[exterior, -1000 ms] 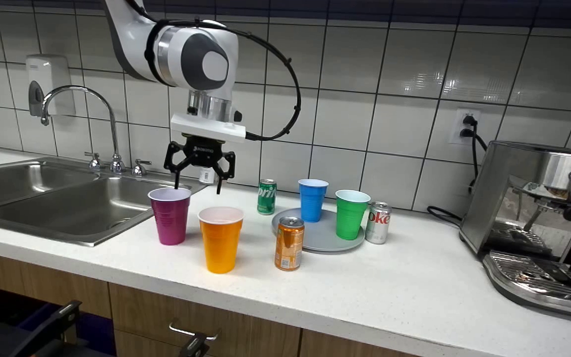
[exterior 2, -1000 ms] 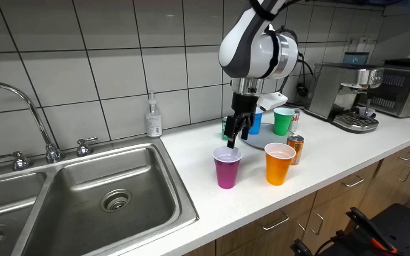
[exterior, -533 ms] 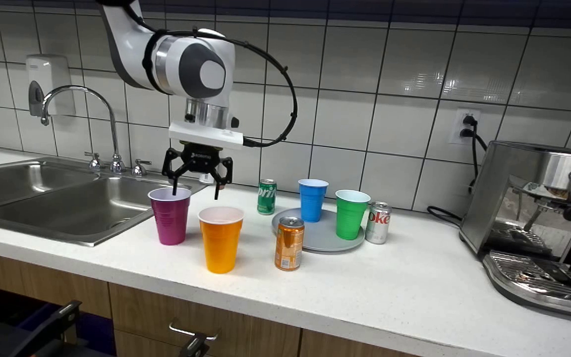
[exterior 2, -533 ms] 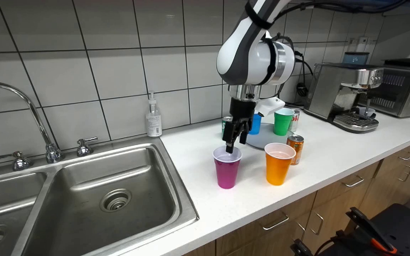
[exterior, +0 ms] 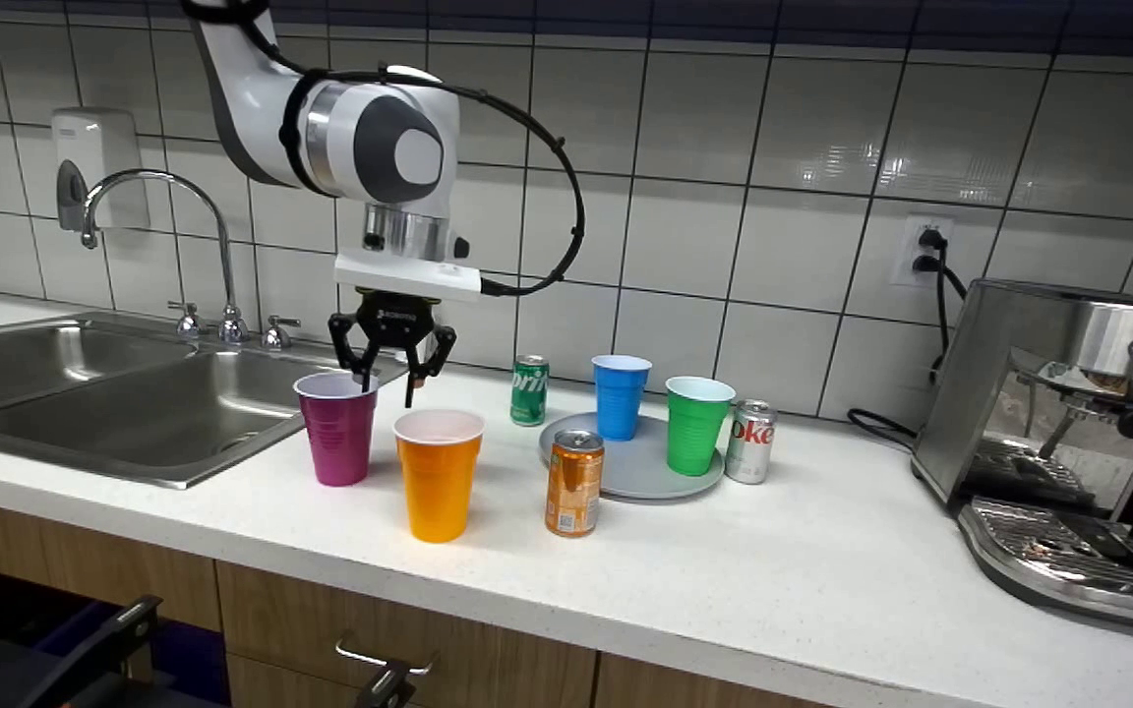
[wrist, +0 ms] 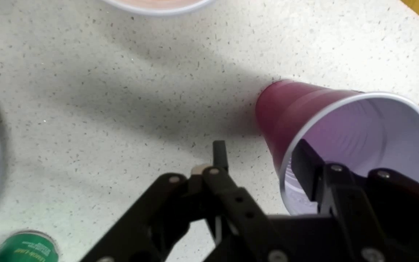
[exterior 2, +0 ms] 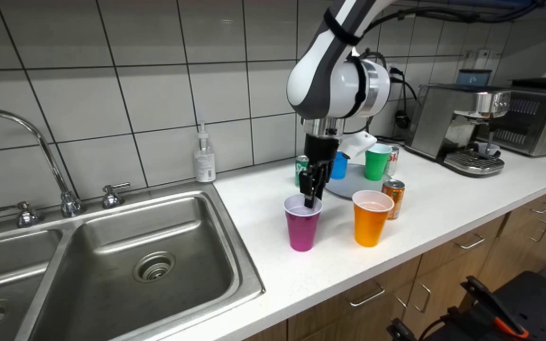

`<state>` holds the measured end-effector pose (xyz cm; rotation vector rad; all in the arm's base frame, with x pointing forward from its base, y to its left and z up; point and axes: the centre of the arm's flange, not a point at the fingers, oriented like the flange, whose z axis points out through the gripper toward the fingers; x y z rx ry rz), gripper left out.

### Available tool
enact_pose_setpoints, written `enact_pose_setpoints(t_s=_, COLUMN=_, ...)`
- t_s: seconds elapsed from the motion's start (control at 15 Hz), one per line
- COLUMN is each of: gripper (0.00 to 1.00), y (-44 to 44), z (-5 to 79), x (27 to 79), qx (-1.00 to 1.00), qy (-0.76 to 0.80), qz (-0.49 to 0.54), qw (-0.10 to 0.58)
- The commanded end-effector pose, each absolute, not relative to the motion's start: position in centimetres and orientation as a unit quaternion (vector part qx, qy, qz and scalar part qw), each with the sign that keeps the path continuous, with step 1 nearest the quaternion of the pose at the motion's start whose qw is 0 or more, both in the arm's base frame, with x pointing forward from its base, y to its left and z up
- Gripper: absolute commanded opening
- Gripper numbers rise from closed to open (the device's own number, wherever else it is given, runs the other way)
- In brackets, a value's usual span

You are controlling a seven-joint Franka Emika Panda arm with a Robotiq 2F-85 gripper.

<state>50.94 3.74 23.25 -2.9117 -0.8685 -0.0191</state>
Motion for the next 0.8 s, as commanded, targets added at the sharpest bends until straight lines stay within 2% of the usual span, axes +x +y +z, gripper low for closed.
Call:
enact_pose_setpoints(t_s=0.0, gripper=0.18, y=4.3, z=23.4, x=51.0, qx=-0.955, qy=-0.292, qz=-0.011, qw=0.047)
enact_pose_setpoints(t_s=0.2, gripper=0.0, y=4.4, z=23.6, x=50.7, qx=-0.954, qy=-0.295, qz=-0.01, qw=0.048)
enact_pose_setpoints(t_s=0.73, gripper=0.01, y=4.4, z=24.7, x=50.7, qx=-0.951, qy=-0.303, qz=-0.017, qw=0.064)
